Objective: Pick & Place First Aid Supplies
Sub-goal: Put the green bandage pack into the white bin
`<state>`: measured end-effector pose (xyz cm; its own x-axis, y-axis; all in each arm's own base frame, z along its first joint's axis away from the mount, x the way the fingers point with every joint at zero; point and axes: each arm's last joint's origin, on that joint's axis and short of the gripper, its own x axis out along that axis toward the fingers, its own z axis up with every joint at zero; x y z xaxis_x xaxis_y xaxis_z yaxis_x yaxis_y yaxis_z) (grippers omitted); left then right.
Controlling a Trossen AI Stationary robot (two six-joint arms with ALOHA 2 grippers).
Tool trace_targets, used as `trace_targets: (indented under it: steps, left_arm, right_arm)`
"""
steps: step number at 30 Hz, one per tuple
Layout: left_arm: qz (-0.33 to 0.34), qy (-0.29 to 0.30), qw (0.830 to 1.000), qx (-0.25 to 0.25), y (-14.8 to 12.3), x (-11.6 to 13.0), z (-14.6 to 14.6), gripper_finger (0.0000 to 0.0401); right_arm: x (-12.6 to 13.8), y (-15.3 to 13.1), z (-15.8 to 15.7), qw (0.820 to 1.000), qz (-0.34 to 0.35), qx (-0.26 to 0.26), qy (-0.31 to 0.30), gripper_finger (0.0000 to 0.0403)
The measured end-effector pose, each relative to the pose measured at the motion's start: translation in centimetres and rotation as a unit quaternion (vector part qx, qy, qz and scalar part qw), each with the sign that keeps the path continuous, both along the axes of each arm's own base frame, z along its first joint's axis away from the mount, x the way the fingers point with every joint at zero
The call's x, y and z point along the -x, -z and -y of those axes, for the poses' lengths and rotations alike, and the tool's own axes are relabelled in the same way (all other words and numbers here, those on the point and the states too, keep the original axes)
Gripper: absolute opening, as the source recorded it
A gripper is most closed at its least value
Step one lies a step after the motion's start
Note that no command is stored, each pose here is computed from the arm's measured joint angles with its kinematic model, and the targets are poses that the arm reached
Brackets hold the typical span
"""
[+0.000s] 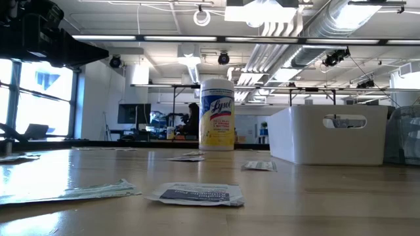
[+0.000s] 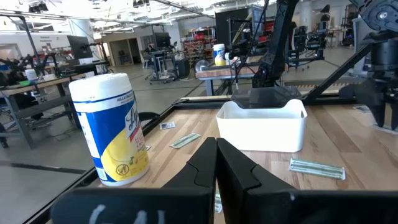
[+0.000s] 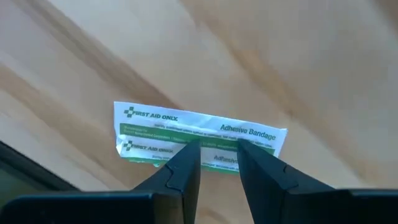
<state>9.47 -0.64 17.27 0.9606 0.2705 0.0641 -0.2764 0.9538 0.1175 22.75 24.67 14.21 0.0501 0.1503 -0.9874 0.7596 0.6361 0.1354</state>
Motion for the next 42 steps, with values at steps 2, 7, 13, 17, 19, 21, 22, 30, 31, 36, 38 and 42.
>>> trace_targets:
  steps: [2, 7, 13, 17, 19, 21, 22, 30, 31, 36, 38, 42]
  left_arm:
    - [0.0, 0.0, 1.0, 0.0, 0.0, 0.0, 0.0, 0.0001]
    - [0.0, 0.0, 1.0, 0.0, 0.0, 0.0, 0.0, 0.0001]
    - [0.0, 0.0, 1.0, 0.0, 0.0, 0.0, 0.0, 0.0001]
    - [0.0, 0.0, 1.0, 0.0, 0.0, 0.0, 0.0, 0.0001]
    - [0.0, 0.0, 1.0, 0.0, 0.0, 0.0, 0.0, 0.0001]
    - [0.0, 0.0, 1.0, 0.0, 0.0, 0.0, 0.0, 0.0001]
    - [0.0, 0.0, 1.0, 0.0, 0.0, 0.0, 0.0, 0.0001]
    - [0.0, 0.0, 1.0, 0.0, 0.0, 0.0, 0.0, 0.0001]
    - [0.0, 0.0, 1.0, 0.0, 0.0, 0.0, 0.0, 0.0001]
    - [0.0, 0.0, 1.0, 0.0, 0.0, 0.0, 0.0, 0.0001]
    - [0.0, 0.0, 1.0, 0.0, 0.0, 0.0, 0.0, 0.0001]
    - [0.0, 0.0, 1.0, 0.0, 0.0, 0.0, 0.0, 0.0001]
  right_arm:
    - [-0.7, -0.4, 0.2, 1.0, 0.01, 0.003, -0.016, 0.01]
    - [-1.8, -2.3, -1.0, 0.991, 0.083, 0.018, -0.102, 0.01]
    - [-0.7, -3.1, -3.2, 0.967, 0.144, 0.022, -0.211, 0.01]
    - [0.3, -2.3, -3.7, 0.966, 0.145, 0.013, -0.216, 0.01]
    - [0.3, -2.0, -4.0, 0.964, 0.157, 0.017, -0.215, 0.0096]
    - [0.1, -1.4, -4.3, 0.961, 0.163, 0.022, -0.223, 0.0091]
    - [0.0, -1.0, -4.4, 0.958, 0.165, 0.025, -0.232, 0.0089]
    - [-0.5, 0.2, -4.2, 0.948, 0.173, 0.063, -0.261, 0.0083]
    - [-0.5, 0.2, -4.2, 0.946, 0.178, 0.07, -0.264, 0.0083]
    - [-0.7, 0.2, -3.8, 0.945, 0.17, 0.08, -0.266, 0.0083]
    - [-0.8, 0.3, -3.4, 0.945, 0.163, 0.093, -0.269, 0.0083]
    - [-1.3, 0.3, -2.7, 0.945, 0.157, 0.112, -0.265, 0.0083]
